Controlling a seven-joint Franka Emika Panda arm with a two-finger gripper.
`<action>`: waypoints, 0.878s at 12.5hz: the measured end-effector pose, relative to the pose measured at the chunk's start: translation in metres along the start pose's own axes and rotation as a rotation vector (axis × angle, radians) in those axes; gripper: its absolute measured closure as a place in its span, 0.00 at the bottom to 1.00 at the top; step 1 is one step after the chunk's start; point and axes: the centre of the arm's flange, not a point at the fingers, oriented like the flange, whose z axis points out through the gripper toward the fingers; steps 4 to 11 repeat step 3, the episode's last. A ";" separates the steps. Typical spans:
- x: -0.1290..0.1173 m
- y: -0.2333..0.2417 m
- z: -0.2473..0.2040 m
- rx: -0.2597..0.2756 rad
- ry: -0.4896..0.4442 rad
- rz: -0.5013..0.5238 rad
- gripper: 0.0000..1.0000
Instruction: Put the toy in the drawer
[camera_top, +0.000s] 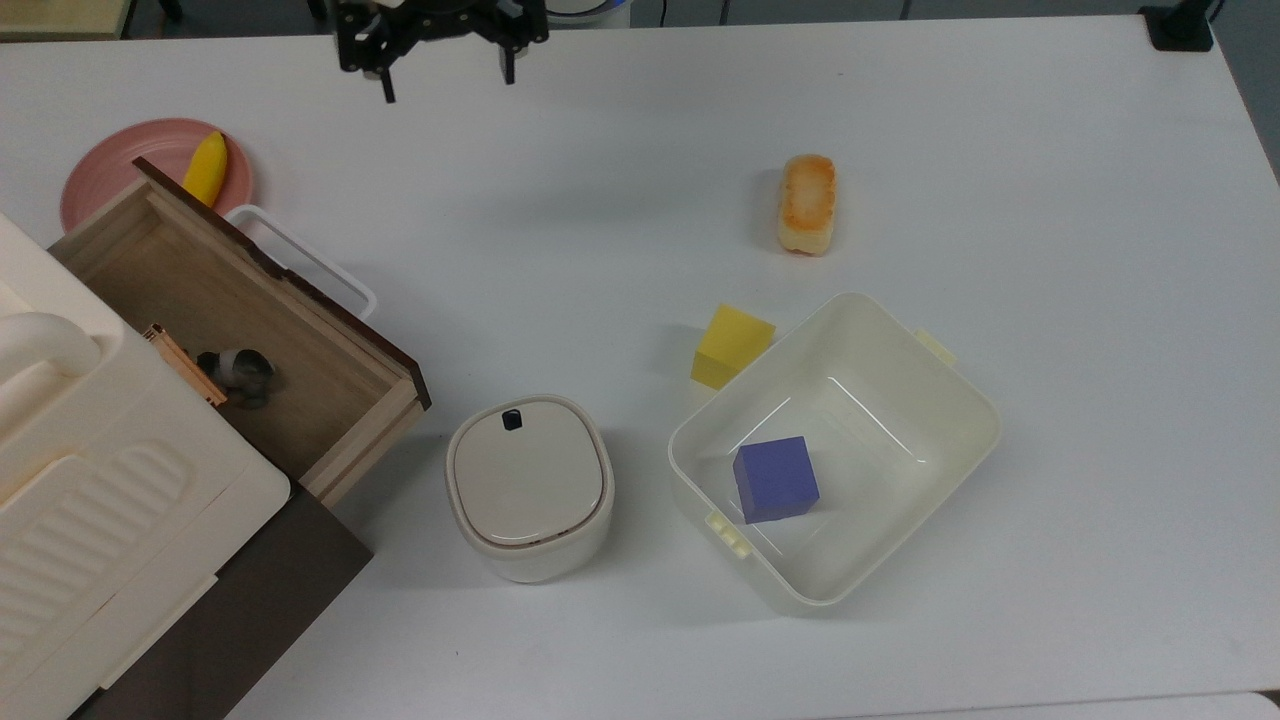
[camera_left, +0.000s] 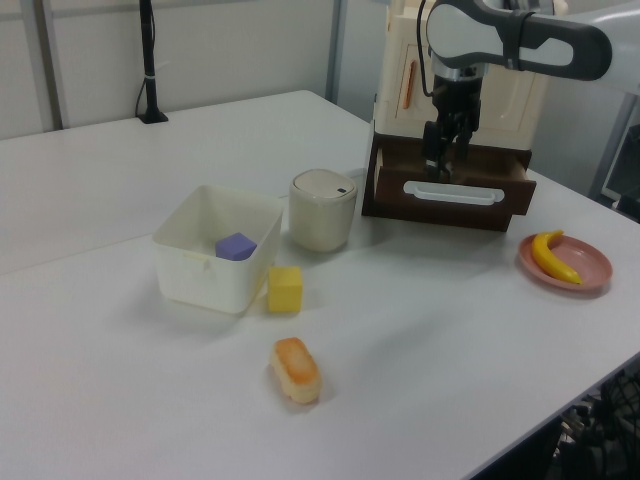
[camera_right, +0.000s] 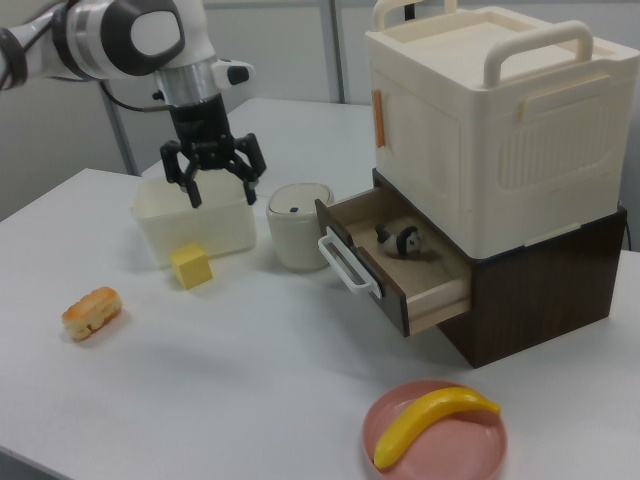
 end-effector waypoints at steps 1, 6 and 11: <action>-0.001 -0.004 -0.004 0.024 0.010 0.040 0.00; -0.007 -0.008 -0.012 0.064 0.015 0.122 0.00; -0.007 -0.008 -0.012 0.064 0.015 0.122 0.00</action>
